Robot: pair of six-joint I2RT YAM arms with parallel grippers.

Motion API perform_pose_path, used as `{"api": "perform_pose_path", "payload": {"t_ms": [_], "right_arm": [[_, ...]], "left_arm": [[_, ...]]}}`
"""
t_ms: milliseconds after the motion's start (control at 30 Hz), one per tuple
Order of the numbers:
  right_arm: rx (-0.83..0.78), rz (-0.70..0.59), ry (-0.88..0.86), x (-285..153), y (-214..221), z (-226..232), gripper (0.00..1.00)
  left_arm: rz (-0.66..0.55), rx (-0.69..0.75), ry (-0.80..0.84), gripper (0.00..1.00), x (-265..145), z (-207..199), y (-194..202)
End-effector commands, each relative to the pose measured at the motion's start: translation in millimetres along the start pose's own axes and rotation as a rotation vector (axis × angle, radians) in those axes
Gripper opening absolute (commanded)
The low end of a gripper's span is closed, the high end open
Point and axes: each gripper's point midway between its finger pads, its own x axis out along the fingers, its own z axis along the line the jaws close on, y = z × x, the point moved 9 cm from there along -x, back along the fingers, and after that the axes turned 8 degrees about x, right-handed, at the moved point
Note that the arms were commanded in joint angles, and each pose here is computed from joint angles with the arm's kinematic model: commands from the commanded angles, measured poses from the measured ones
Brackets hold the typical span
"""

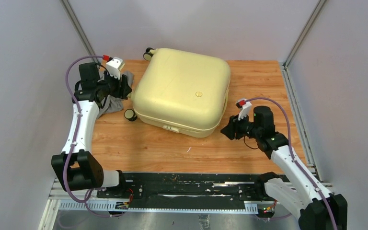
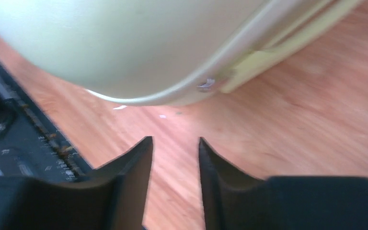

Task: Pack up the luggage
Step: Zip the luggage at the center of the board.

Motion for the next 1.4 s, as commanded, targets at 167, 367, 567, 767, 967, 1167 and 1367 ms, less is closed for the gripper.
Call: {"api": "perform_pose_path", "payload": {"t_ms": [167,367,567,767,967,1167,1367], "right_arm": [[-0.044,-0.024,-0.056,3,-27,-29,0.60],[-0.080,-0.060,-0.250,22,-40,-40,0.61],[-0.077,-0.052,-0.414,36,-42,-45,0.60],[-0.040,-0.016,-0.423,46,-36,-54,0.59],[-0.026,-0.004,-0.429,52,-32,-58,0.58],[-0.006,0.022,-0.473,58,-25,-55,0.43],[0.040,0.055,-0.460,64,-18,-56,0.36]], "left_arm": [[-0.163,0.039,0.052,0.00,-24,-5,-47],[-0.160,0.030,0.053,0.00,-21,-4,-45],[-0.167,0.036,0.043,0.00,-21,-2,-48],[-0.179,0.027,0.023,0.00,-18,3,-54],[-0.219,-0.013,0.053,0.00,-16,5,-70],[-0.205,-0.014,0.065,0.00,-12,-1,-63],[-0.193,-0.003,0.054,0.00,-13,0,-59]]}}
